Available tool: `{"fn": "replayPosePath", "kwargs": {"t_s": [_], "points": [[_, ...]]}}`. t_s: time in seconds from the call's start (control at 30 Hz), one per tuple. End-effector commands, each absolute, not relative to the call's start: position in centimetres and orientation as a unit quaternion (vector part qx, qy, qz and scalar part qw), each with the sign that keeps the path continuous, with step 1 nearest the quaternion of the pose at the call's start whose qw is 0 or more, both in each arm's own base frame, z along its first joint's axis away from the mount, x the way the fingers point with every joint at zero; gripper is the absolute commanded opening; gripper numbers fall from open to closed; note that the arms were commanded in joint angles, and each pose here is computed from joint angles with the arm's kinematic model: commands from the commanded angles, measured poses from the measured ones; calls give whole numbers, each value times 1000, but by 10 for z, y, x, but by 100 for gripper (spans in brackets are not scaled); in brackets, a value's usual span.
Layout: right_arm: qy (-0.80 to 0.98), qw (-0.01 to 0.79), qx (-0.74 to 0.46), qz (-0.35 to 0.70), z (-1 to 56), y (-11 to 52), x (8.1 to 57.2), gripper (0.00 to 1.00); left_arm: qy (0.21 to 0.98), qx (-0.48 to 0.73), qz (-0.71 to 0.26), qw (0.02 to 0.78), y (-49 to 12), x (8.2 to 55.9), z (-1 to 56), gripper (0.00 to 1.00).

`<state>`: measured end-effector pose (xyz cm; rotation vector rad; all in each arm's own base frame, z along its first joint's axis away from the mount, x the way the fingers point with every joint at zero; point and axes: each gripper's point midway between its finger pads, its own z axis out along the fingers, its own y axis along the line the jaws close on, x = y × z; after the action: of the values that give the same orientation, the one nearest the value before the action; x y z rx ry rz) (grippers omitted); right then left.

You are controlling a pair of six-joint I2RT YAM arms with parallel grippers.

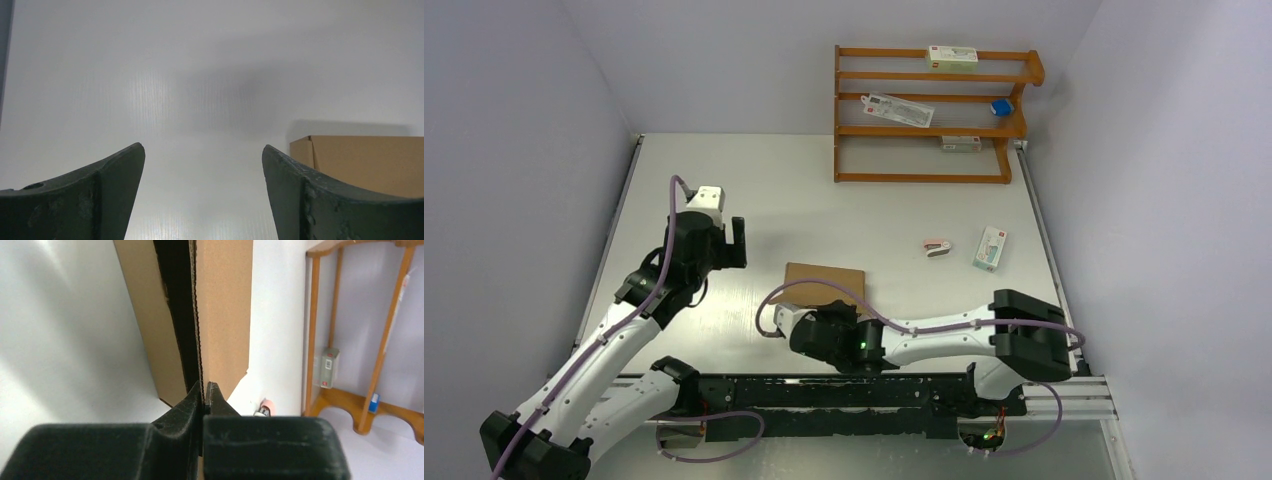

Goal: Fold the paper box

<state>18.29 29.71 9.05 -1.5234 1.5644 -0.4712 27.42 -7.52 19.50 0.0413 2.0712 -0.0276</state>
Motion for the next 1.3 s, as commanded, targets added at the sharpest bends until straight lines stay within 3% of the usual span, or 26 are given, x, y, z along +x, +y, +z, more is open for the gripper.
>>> {"fn": "replayPosePath", "kwargs": {"t_s": [0.0,0.27,0.43,0.63,0.93,1.1,1.27], "points": [[645,415,-630,-123,103,305,171,0,855,10,-4,519,-68,274,198,91],[646,392,-643,-124,87,308,170,1,855,11,-9,519,-69,273,198,91],[655,384,-639,-120,58,307,167,18,857,13,-12,515,-71,272,195,91],[667,375,-637,-96,53,310,158,55,864,17,-26,503,-77,272,189,91],[697,397,-597,-6,90,317,144,85,883,5,-191,428,-136,252,158,87],[721,417,-552,49,106,318,146,93,880,-11,-252,402,-157,249,137,86],[793,420,-430,103,118,300,175,96,885,-19,-271,379,-167,250,117,85]]}}
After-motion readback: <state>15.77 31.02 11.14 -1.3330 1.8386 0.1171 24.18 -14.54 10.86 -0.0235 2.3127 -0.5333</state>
